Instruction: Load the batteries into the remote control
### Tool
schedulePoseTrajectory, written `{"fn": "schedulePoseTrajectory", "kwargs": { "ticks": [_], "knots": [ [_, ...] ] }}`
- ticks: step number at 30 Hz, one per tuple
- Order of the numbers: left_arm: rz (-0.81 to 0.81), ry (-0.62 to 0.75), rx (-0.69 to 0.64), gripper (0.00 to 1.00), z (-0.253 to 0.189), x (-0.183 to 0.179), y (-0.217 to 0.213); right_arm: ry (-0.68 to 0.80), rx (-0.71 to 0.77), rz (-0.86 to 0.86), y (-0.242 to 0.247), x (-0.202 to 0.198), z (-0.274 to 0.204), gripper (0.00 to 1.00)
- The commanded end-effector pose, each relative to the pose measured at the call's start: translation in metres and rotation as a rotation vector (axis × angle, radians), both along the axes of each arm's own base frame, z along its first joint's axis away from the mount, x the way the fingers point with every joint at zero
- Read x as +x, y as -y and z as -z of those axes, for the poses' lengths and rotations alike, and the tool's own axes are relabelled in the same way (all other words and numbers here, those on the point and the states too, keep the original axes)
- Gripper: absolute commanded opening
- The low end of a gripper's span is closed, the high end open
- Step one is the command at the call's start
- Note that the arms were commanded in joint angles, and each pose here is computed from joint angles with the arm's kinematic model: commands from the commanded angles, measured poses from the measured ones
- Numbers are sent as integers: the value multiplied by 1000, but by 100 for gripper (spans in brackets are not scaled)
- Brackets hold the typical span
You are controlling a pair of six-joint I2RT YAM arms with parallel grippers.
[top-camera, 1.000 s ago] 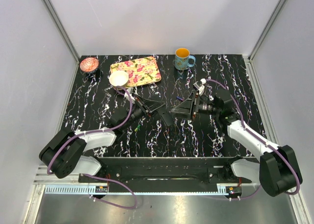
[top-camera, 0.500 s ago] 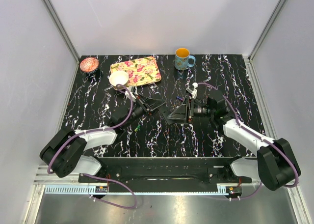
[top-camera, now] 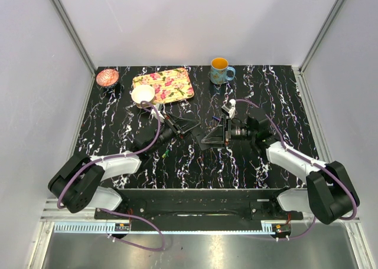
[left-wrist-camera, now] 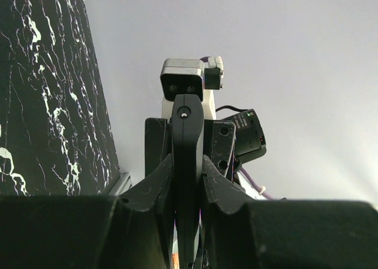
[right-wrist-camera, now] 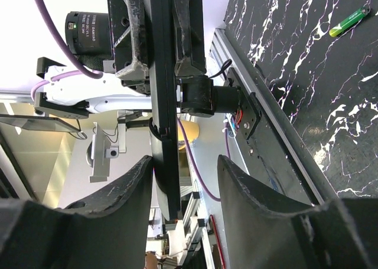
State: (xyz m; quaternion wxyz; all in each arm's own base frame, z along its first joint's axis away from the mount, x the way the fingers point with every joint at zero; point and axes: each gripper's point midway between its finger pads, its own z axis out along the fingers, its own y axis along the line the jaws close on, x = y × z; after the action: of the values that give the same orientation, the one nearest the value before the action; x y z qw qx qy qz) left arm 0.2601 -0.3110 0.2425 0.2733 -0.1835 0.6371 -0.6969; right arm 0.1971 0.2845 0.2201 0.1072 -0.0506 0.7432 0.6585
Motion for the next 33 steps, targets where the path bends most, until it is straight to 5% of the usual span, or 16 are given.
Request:
{"fn": "schedulePoseTrajectory", "kwargs": {
  "ticks": [1,28,33],
  "knots": [
    [21,67,-62,0,-30,-2,5,57,7,-2,-5,4,-12,50],
    [49,65,-53,0,-27,-10,8,58,-98,-6,-10,3,-2,27],
    [66,75,-61,0,-29,-15,7,26,-94,-5,-11,4,3,12]
  ]
}}
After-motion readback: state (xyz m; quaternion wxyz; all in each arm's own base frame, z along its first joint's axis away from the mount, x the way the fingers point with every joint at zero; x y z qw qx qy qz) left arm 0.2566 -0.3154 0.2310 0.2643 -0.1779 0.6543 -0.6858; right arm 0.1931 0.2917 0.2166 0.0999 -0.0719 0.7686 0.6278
